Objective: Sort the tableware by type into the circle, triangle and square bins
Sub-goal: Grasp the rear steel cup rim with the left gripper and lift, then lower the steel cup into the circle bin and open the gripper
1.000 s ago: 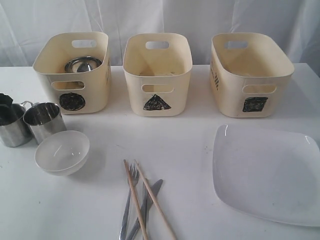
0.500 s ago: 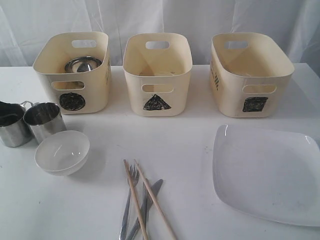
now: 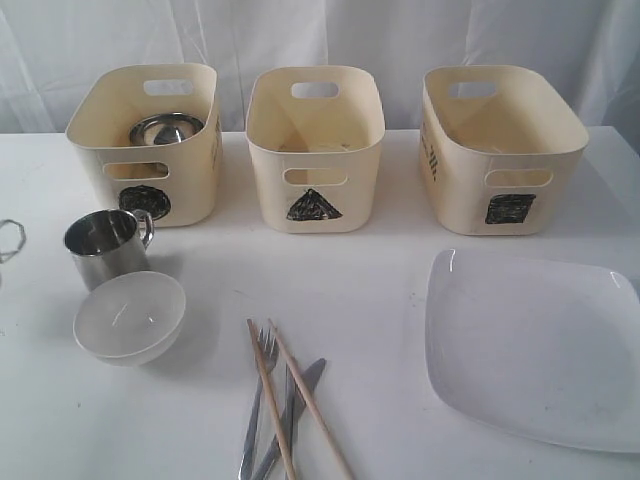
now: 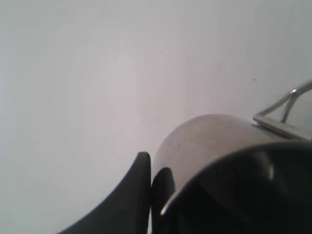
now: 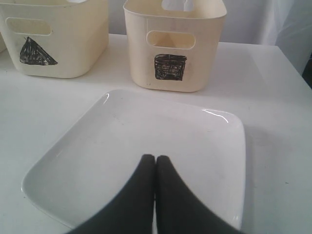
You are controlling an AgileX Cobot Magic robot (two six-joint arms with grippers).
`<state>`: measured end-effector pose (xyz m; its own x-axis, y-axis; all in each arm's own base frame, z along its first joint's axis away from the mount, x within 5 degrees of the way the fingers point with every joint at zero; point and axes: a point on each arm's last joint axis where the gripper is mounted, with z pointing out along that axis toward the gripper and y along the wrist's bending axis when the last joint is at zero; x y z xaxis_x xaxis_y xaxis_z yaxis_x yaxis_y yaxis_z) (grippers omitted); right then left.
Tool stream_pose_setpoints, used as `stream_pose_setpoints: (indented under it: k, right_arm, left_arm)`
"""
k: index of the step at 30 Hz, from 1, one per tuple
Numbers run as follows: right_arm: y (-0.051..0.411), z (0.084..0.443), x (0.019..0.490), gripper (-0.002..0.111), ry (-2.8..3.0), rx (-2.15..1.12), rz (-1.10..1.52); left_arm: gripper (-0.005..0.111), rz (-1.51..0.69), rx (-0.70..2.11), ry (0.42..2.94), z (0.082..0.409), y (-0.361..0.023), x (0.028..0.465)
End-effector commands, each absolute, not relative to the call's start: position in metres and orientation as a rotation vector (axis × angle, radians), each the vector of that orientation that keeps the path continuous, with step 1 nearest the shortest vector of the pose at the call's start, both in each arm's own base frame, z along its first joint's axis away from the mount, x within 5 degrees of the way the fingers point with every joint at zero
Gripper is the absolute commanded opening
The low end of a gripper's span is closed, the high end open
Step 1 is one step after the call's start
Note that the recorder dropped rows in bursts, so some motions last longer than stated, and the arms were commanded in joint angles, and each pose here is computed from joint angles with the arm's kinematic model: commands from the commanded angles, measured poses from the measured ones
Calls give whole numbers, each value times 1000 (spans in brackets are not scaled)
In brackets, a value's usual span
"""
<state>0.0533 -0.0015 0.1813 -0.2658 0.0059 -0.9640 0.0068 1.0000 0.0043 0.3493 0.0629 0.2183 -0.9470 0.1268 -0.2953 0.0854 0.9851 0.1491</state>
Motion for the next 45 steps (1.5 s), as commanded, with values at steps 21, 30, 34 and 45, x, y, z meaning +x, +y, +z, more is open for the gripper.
stream_pose_setpoints:
  k: [21, 30, 34, 45]
  right_arm:
    - [-2, 182, 53, 0, 1830, 14, -7]
    - [-2, 182, 53, 0, 1830, 14, -7]
    - [-2, 182, 53, 0, 1830, 14, -7]
    - [-2, 182, 53, 0, 1830, 14, -7]
  left_arm:
    - [0, 104, 332, 1750, 274, -60, 482]
    - [74, 52, 348, 1971, 254, -63, 478]
    - [73, 39, 375, 2089, 251, -62, 470]
    - [57, 29, 355, 1998, 328, -59, 435]
